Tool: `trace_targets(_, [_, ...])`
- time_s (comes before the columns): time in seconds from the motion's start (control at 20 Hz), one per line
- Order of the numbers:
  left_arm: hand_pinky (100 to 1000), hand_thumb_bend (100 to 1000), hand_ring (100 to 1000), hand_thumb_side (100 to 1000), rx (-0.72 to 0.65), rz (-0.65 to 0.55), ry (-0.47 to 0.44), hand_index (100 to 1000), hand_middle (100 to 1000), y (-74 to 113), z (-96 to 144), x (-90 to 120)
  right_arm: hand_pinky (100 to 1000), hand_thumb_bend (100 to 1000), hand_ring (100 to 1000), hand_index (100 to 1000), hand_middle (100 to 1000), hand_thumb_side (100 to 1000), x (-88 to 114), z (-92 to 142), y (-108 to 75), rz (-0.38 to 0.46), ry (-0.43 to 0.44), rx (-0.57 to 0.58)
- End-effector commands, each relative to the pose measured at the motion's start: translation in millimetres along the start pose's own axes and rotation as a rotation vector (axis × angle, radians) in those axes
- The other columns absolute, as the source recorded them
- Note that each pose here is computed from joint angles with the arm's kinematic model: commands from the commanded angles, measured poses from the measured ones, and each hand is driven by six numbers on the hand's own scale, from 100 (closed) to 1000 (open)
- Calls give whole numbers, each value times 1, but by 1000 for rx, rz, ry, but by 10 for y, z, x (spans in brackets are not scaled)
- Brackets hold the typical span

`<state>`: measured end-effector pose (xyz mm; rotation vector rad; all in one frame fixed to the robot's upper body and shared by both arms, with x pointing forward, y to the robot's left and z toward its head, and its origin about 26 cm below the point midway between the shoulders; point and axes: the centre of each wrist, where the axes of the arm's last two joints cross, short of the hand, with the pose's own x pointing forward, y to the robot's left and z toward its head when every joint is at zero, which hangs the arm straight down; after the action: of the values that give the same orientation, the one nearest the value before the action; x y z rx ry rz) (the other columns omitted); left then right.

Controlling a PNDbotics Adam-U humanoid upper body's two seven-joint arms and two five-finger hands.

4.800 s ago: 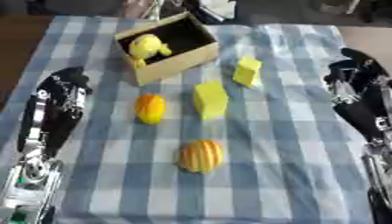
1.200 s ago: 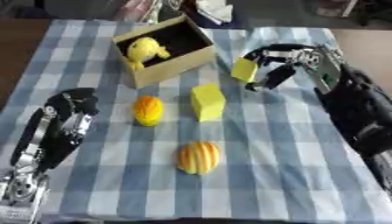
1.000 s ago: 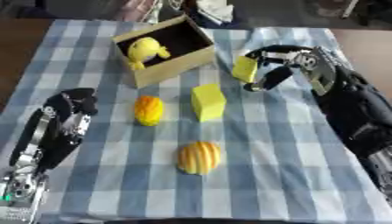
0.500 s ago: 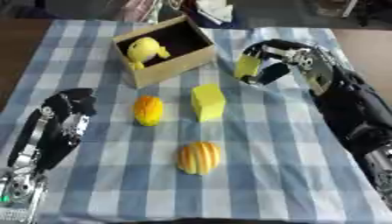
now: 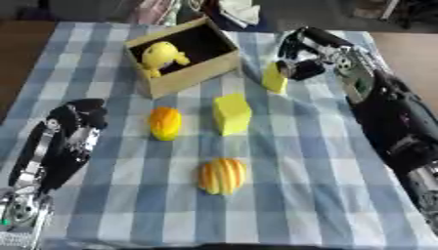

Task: Pick up objects on the table and place them in the box.

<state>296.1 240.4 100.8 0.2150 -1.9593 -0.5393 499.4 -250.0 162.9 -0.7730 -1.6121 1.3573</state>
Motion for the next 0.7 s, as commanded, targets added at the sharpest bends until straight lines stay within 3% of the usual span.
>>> trace_targets(0.05, [733, 197, 602, 702, 4, -8, -19, 779, 632, 26, -24, 50, 755, 138, 591, 637, 512, 244, -3, -3, -184, 48, -6, -82])
trace_targets(0.3, [733, 196, 602, 703, 3, -8, -19, 779, 632, 26, -24, 50, 772, 198, 649, 746, 595, 352, -27, -10, -55, 70, 0, 9])
trace_targets(0.35, [733, 196, 602, 703, 3, -9, -19, 779, 632, 27, -23, 50, 784, 237, 688, 803, 655, 422, -34, -8, -25, 71, 4, 34])
trace_targets(0.45, [733, 197, 601, 703, 4, -9, -19, 779, 632, 27, -23, 50, 793, 264, 715, 842, 699, 468, -39, -7, -3, 67, 7, 68])
trace_targets(0.7, [732, 198, 601, 703, 2, -10, -19, 779, 632, 26, -23, 50, 815, 343, 773, 937, 808, 526, -27, -13, -10, 85, 12, 117])
